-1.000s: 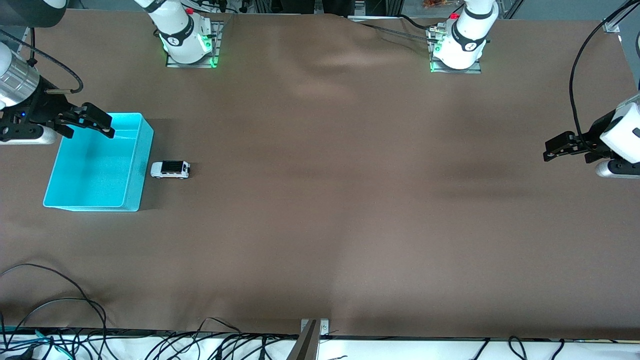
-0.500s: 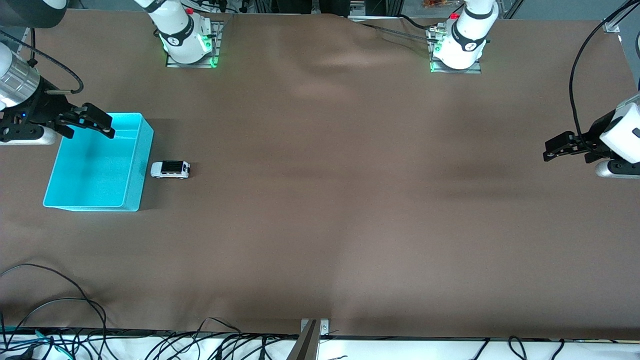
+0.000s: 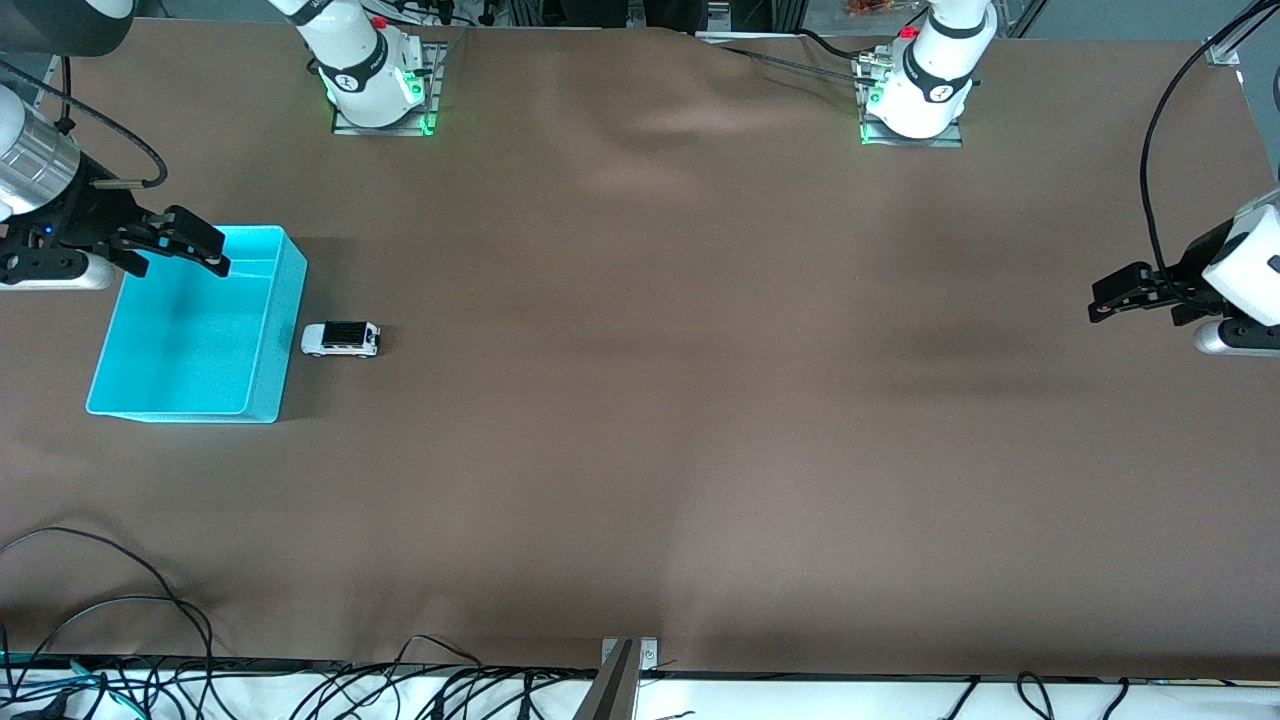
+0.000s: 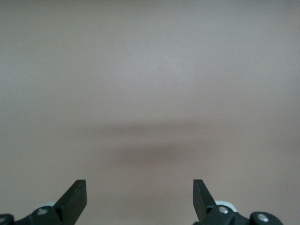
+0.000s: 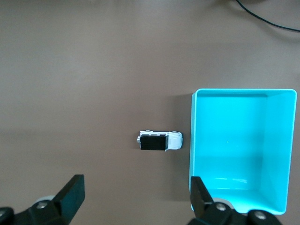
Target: Wind and store white jeep toy
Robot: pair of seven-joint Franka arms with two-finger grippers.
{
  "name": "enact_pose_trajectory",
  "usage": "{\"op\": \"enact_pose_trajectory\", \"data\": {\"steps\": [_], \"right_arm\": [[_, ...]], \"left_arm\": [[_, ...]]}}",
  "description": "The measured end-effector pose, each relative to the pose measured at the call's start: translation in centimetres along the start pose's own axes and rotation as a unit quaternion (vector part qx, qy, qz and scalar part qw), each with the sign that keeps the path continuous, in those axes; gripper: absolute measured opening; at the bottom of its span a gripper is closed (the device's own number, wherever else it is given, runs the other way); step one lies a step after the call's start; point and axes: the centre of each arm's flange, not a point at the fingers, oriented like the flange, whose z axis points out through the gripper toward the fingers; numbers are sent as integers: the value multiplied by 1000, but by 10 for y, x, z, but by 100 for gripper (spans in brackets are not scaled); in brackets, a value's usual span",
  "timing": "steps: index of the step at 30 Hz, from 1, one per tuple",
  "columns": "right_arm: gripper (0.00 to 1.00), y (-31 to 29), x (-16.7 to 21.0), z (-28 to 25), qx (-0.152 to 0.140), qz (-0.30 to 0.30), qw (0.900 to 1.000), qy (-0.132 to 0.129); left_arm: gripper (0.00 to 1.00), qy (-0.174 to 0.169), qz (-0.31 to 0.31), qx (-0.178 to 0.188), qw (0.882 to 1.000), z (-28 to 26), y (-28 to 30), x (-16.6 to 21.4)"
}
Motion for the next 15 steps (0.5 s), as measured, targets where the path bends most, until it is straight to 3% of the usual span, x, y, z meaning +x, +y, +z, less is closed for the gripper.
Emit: {"op": "enact_pose_trajectory", "data": {"steps": [15], "right_arm": [[100,3,-2,2,-1,7,1000,-11]], "left_arm": [[100,0,-1,0,1000,0,-2,0]]}}
